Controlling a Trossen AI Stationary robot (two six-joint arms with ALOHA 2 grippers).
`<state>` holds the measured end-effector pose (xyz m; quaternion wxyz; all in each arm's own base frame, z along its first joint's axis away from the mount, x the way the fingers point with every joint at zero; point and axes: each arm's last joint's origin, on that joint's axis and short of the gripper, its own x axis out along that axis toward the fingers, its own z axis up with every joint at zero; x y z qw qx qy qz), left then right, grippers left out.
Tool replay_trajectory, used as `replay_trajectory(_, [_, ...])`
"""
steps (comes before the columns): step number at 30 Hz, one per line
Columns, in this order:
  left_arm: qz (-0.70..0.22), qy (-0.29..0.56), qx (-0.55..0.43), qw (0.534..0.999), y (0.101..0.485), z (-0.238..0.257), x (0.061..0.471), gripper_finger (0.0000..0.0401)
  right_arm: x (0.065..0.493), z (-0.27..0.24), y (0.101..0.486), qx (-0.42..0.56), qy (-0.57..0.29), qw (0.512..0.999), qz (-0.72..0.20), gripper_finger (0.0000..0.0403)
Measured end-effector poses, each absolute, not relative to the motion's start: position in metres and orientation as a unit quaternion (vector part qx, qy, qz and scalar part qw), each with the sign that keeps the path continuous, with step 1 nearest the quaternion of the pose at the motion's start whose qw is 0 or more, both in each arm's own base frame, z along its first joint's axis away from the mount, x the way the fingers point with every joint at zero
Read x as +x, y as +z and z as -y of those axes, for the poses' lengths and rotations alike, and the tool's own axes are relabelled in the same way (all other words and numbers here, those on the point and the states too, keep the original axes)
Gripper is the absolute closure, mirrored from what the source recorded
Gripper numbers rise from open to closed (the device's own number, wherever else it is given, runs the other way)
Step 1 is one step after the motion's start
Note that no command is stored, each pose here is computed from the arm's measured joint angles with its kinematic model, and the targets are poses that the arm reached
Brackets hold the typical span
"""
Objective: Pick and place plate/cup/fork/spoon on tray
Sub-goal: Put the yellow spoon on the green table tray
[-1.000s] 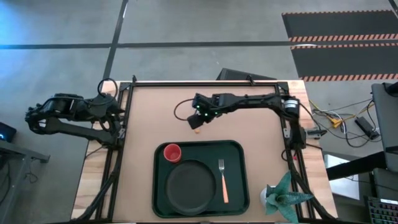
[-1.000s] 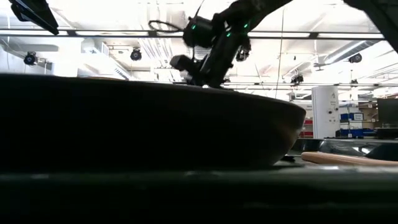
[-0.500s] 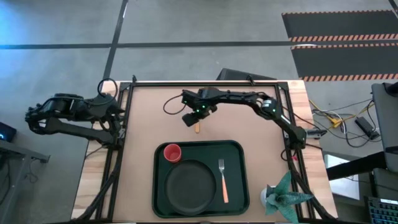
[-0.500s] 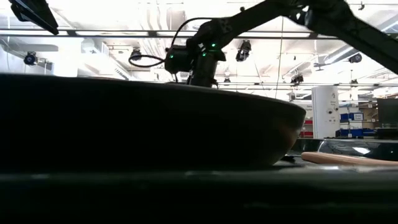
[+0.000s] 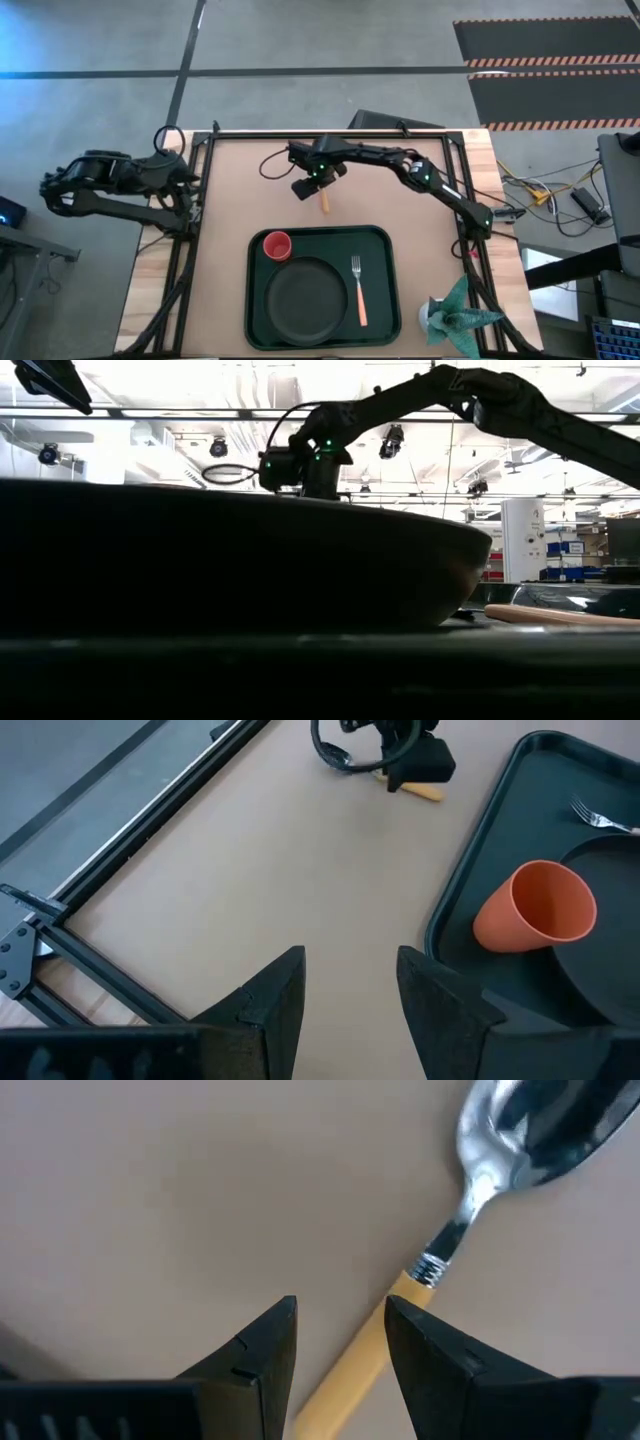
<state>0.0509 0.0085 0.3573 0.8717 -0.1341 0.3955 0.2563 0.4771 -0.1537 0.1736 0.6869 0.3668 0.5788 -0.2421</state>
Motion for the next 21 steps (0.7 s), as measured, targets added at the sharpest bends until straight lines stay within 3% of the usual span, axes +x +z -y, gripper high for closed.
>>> replay_trajectory(6, [-0.395,0.256,-0.134,0.872,0.357,-0.009,0.051,0.0259,0.475,0.154,0.196,0.352,-0.256,0.702,-0.564,0.0259])
replay_trajectory(21, [-0.395,0.256,-0.134,0.872,0.357,-0.009,0.051,0.0259,0.466,0.16,0.174,0.345,-0.279,0.666,-0.6,0.0259])
